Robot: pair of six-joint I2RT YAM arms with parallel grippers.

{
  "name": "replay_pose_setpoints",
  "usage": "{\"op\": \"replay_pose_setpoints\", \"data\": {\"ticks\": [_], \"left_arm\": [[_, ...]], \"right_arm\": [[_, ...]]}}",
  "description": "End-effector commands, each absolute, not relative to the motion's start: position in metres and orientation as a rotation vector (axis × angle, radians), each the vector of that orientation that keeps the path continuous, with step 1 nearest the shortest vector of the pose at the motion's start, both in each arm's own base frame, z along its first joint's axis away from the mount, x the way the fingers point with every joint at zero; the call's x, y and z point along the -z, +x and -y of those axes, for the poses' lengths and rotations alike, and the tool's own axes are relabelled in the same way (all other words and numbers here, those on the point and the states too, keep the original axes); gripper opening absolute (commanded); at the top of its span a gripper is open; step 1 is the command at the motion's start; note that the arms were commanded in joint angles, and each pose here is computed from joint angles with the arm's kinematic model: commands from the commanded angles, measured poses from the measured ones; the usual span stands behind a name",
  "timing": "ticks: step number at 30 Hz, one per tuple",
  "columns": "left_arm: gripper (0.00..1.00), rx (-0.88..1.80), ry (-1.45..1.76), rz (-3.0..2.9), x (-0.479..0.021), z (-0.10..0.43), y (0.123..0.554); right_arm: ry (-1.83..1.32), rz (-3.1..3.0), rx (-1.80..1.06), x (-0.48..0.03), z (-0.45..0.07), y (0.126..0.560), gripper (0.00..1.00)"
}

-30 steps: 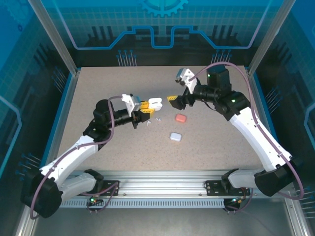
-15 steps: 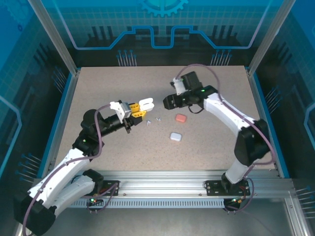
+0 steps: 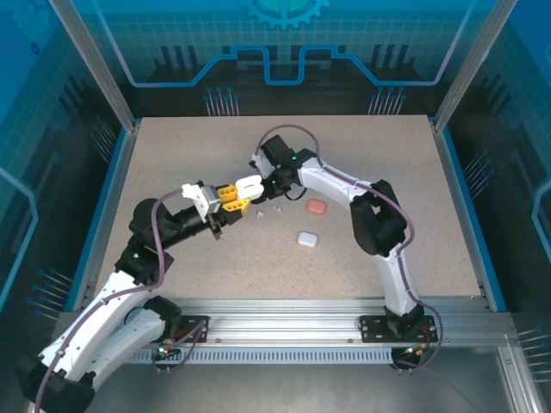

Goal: Insert the wireless bluetooth earbuds into the charging case

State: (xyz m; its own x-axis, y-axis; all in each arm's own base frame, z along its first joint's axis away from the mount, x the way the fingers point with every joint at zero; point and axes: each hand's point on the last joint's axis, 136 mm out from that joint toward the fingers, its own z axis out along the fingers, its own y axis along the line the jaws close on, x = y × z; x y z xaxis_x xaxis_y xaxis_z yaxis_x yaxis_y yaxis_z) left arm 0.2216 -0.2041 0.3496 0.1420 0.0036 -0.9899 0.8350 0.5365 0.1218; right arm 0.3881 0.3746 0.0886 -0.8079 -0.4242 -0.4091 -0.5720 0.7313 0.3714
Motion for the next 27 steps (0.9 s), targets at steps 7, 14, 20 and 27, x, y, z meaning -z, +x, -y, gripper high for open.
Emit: {"op": "replay_pose_setpoints", "data": {"ticks": [7,14,20,27], "left_arm": [[0.07,0.713,0.839,-1.264,-0.364,0.205,0.215],[0.07,0.718,0.837,-1.273,-0.362,0.205,0.216],[0.07,0.716,0.835,-1.277,-0.361,0.205,0.217],[0.07,0.720,0.835,-1.286,-0.359,0.206,0.219]], "right_arm": [[-0.874,-2.773,-0.723,-0.042,-0.382,0.371,0.49],[-0.891,-2.846,-0.710,-0.020,-0.377,0.360,0.49],[-0.901,-2.859,-0.714,-0.016,-0.377,0.357,0.46],[-0.919,-2.865,-0.733,-0.018,-0.377,0.351,0.40]]}}
